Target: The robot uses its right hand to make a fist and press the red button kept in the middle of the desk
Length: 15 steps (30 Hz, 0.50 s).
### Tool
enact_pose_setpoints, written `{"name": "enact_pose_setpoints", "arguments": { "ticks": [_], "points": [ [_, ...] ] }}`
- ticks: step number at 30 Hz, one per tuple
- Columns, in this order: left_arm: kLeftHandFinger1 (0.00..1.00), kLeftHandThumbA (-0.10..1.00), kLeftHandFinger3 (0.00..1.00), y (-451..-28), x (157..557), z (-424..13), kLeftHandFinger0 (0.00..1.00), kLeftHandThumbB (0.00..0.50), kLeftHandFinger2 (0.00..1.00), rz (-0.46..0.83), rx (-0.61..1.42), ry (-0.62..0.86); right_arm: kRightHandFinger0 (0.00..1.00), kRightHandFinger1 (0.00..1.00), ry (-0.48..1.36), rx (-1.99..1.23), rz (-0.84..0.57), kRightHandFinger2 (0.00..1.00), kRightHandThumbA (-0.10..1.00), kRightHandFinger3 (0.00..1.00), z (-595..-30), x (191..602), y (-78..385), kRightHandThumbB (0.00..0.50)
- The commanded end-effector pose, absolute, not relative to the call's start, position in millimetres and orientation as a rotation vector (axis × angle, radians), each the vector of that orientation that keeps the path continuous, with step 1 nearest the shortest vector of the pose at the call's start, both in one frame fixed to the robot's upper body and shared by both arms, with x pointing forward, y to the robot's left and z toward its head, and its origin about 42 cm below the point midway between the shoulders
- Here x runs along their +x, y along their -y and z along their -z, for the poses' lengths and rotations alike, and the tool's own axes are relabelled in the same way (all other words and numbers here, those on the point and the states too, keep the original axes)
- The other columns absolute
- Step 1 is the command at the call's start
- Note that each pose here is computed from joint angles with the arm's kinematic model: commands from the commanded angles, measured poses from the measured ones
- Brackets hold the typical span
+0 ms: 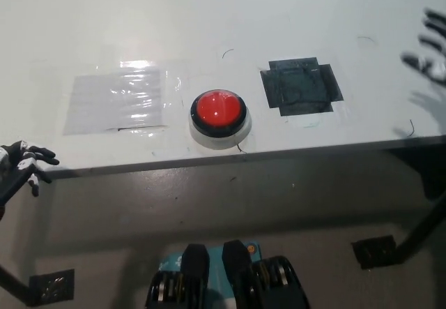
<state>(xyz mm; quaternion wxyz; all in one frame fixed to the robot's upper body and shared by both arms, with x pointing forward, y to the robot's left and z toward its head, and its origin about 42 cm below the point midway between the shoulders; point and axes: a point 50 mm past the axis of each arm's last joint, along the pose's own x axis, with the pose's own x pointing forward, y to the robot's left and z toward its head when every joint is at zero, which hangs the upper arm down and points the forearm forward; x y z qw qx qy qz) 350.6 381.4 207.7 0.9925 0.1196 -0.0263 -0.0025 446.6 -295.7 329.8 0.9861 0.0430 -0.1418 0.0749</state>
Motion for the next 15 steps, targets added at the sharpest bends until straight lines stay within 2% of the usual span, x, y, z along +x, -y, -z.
{"name": "enact_pose_setpoints", "arguments": {
  "ticks": [1, 2, 3, 4, 5, 7, 8, 9, 10, 11, 12, 14, 15],
  "points": [
    [0.31, 0.54, 0.59, -383, 354, -227, 0.18, 0.000, 0.44, 0.016, 0.254, 0.102, 0.75, 0.72, 0.431, 0.079, -0.252, 0.58, 1.00, 0.63, -388, 470, 261, 0.470],
    [0.32, 0.54, 0.59, -382, 354, -228, 0.18, 0.000, 0.44, 0.018, 0.259, 0.098, 0.65, 0.62, 0.443, 0.086, -0.268, 0.52, 1.00, 0.56, -394, 479, 253, 0.489],
    [0.32, 0.55, 0.59, -382, 354, -229, 0.18, 0.000, 0.45, 0.019, 0.260, 0.096, 0.59, 0.57, 0.453, 0.090, -0.283, 0.48, 1.00, 0.51, -401, 489, 244, 0.500],
    [0.31, 0.55, 0.58, -380, 354, -229, 0.16, 0.000, 0.44, 0.023, 0.259, 0.094, 0.51, 0.48, 0.457, 0.090, -0.290, 0.38, 1.00, 0.43, -404, 493, 237, 0.495],
    [0.30, 0.55, 0.58, -380, 354, -230, 0.15, 0.000, 0.43, 0.026, 0.257, 0.098, 0.33, 0.33, 0.470, 0.093, -0.318, 0.29, 1.00, 0.37, -417, 501, 216, 0.483],
    [0.30, 0.55, 0.58, -381, 355, -227, 0.15, 0.000, 0.43, 0.034, 0.268, 0.096, 0.15, 0.17, 0.474, 0.089, -0.336, 0.21, 1.00, 0.30, -423, 503, 204, 0.479],
    [0.32, 0.55, 0.59, -382, 355, -226, 0.18, 0.000, 0.44, 0.031, 0.265, 0.090, 0.01, 0.03, 0.489, 0.090, -0.354, 0.10, 1.00, 0.19, -429, 506, 192, 0.461],
    [0.32, 0.55, 0.58, -382, 356, -226, 0.18, 0.000, 0.43, 0.031, 0.267, 0.090, 0.00, 0.00, 0.489, 0.090, -0.360, 0.03, 1.00, 0.11, -430, 509, 187, 0.468],
    [0.31, 0.55, 0.58, -383, 357, -225, 0.18, 0.000, 0.42, 0.033, 0.256, 0.086, 0.00, 0.00, 0.471, 0.097, -0.388, 0.00, 1.00, 0.02, -442, 514, 158, 0.472],
    [0.31, 0.54, 0.58, -381, 357, -225, 0.18, 0.000, 0.42, 0.037, 0.258, 0.086, 0.00, 0.00, 0.472, 0.098, -0.384, 0.01, 1.00, 0.02, -441, 513, 160, 0.471],
    [0.32, 0.55, 0.57, -380, 357, -226, 0.19, 0.000, 0.44, 0.032, 0.262, 0.084, 0.00, 0.00, 0.468, 0.096, -0.413, 0.02, 1.00, 0.00, -447, 515, 142, 0.478],
    [0.31, 0.55, 0.57, -380, 358, -225, 0.19, 0.000, 0.44, 0.034, 0.264, 0.085, 0.00, 0.00, 0.463, 0.101, -0.429, 0.12, 1.00, 0.04, -450, 517, 127, 0.475],
    [0.30, 0.54, 0.57, -379, 359, -226, 0.18, 0.000, 0.44, 0.034, 0.262, 0.086, 0.00, 0.00, 0.456, 0.105, -0.439, 0.09, 1.00, 0.03, -452, 519, 115, 0.495]
  ]
}}
